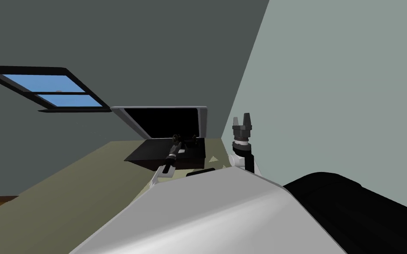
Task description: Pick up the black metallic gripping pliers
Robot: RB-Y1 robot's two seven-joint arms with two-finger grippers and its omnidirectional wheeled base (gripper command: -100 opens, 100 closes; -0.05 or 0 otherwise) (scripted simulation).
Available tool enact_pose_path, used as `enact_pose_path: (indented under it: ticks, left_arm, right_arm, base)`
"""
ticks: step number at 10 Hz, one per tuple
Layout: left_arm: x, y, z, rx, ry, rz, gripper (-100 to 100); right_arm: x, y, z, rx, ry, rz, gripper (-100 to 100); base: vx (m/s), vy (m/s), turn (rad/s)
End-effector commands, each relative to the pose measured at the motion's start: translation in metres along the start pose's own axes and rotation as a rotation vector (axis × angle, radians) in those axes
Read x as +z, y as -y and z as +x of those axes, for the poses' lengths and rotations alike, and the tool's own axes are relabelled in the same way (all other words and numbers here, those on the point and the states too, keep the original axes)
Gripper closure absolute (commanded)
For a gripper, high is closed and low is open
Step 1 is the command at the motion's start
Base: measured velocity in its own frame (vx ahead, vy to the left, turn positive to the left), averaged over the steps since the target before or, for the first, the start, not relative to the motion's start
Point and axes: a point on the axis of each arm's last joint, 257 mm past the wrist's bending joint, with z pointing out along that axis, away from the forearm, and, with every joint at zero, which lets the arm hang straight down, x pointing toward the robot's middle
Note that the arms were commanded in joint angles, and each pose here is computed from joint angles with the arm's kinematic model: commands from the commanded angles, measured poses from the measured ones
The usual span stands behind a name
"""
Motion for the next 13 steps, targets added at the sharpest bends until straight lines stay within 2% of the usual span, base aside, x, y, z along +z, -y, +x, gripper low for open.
enact_pose_path:
  ticks: [1,2,3,4,5,6,7,8,10,11,12,13]
  left_arm:
    - [0.005,-0.008,0.017,0.065,-0.046,-0.024,-100]
    - [0.003,-0.013,0.025,0.063,-0.063,-0.035,-100]
    - [0.006,-0.016,0.034,0.101,-0.086,-0.043,-100]
    - [0.004,-0.020,0.040,0.100,-0.098,-0.051,-100]
    - [0.006,-0.024,0.050,0.137,-0.125,-0.060,-100]
    - [0.005,-0.027,0.054,0.136,-0.134,-0.066,-100]
    - [0.007,-0.029,0.062,0.172,-0.157,-0.072,-100]
    - [0.005,-0.033,0.067,0.171,-0.168,-0.079,-100]
    - [0.006,-0.041,0.085,0.241,-0.221,-0.094,-100]
    - [0.003,-0.045,0.091,0.239,-0.235,-0.101,-100]
    - [0.003,-0.050,0.100,0.273,-0.262,-0.108,-100]
    - [0.002,-0.051,0.102,0.272,-0.266,-0.110,-100]
  right_arm:
    - [0.000,0.000,0.000,0.000,0.000,0.000,0]
    - [0.000,0.000,0.000,0.000,0.000,0.000,0]
    - [0.000,0.000,0.000,0.000,0.000,0.000,0]
    - [0.000,0.000,0.000,0.000,0.000,0.000,0]
    - [0.000,0.000,0.000,0.000,0.000,0.000,0]
    - [0.000,0.000,0.000,0.000,0.000,0.000,0]
    - [0.000,0.000,0.000,0.000,0.000,0.000,0]
    - [0.000,0.000,0.000,0.000,0.000,0.000,0]
    - [0.000,0.000,0.000,0.000,0.000,0.000,0]
    - [0.000,0.000,0.000,0.000,0.000,0.000,0]
    - [0.000,0.000,0.000,0.000,0.000,0.000,0]
    - [0.000,0.000,0.000,0.000,0.000,0.000,0]
  base:
    - [0.044,-0.050,-0.044]
    - [0.030,-0.038,-0.015]
    - [0.021,-0.030,-0.025]
    - [0.018,-0.020,-0.012]
    - [0.019,-0.021,-0.024]
    - [0.016,-0.019,-0.014]
    - [0.025,-0.031,-0.028]
    - [0.021,-0.023,-0.009]
    - [0.026,-0.023,-0.030]
    - [0.025,-0.028,-0.011]
    - [0.024,-0.032,-0.015]
    - [0.016,-0.022,-0.010]
